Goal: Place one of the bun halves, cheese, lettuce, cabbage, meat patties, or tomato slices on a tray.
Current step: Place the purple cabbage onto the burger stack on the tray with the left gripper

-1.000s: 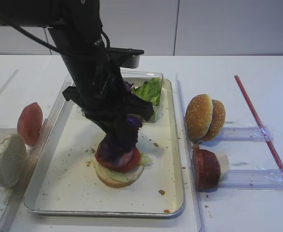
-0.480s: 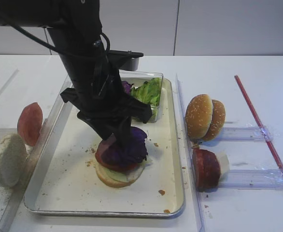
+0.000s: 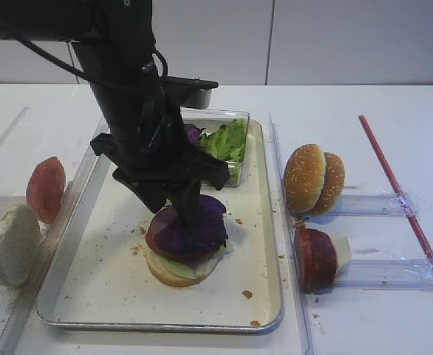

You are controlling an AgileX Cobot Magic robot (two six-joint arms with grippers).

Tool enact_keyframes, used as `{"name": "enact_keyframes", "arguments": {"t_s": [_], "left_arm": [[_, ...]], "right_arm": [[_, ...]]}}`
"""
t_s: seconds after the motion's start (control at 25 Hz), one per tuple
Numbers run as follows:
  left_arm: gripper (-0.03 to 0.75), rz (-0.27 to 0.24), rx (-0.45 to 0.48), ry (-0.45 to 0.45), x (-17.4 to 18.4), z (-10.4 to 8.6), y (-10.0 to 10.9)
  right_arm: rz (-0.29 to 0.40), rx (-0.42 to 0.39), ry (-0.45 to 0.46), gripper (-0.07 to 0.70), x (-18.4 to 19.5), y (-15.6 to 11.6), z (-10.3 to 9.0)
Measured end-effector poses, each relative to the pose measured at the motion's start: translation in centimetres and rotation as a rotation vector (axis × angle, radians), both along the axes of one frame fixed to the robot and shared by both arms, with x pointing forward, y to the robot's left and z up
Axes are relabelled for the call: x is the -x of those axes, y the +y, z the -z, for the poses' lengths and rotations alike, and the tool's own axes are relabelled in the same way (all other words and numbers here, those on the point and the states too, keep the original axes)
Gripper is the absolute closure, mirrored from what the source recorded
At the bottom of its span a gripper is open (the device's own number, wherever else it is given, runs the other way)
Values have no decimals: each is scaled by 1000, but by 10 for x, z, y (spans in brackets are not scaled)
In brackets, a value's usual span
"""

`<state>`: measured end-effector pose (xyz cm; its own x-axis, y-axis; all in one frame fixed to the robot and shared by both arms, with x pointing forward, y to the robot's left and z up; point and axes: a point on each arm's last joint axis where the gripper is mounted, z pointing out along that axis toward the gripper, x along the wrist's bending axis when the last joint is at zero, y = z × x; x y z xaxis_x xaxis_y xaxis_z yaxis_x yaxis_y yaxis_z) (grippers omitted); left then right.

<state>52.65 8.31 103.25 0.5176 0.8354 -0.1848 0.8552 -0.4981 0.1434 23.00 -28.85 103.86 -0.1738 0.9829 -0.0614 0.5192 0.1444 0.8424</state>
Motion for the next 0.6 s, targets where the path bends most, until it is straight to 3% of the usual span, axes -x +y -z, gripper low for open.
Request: {"name": "enact_keyframes", "arguments": {"t_s": [0.6], "left_arm": [[346, -21, -91, -8, -1, 1, 8]], "right_arm": [[0, 0, 0, -62, 0, 0, 0]]}}
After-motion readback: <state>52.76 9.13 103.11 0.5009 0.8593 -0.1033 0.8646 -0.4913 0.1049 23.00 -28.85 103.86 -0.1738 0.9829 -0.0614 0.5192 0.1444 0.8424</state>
